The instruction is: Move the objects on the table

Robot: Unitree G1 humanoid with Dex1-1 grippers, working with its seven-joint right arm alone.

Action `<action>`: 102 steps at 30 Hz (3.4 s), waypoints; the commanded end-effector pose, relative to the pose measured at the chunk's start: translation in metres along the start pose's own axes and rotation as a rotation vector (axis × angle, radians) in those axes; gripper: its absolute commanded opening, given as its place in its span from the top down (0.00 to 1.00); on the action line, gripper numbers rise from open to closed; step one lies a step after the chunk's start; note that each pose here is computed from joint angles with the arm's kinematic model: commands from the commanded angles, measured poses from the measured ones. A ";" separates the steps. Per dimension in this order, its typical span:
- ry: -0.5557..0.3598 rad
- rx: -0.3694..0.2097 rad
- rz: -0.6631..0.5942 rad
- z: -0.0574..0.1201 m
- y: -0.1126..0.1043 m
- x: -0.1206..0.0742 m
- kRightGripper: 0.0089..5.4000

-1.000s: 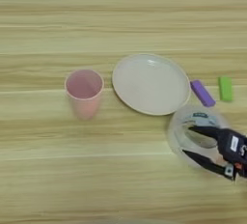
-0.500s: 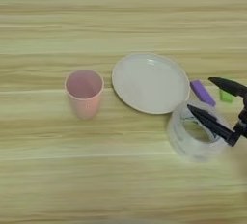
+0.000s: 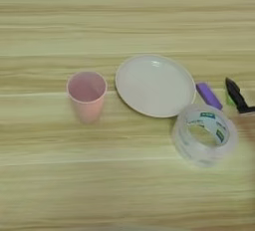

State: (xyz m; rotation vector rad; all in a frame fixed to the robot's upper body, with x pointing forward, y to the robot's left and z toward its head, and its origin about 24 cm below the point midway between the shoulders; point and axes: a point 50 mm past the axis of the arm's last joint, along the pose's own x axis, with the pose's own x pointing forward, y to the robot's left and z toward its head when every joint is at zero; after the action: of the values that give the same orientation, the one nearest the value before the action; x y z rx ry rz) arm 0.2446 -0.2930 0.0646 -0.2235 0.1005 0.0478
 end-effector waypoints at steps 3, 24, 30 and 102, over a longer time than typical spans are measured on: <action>-0.082 -0.082 -0.044 0.017 -0.005 0.015 0.01; 0.020 -0.066 -0.105 -0.017 -0.011 0.028 0.01; 0.052 -0.047 -0.100 -0.027 -0.009 0.030 0.01; -0.215 -0.074 0.139 0.071 0.039 0.056 0.74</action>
State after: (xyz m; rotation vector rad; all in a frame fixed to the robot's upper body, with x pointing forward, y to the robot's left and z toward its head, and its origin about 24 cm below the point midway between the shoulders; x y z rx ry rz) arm 0.2959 -0.2531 0.0802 -0.2588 0.0448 0.1620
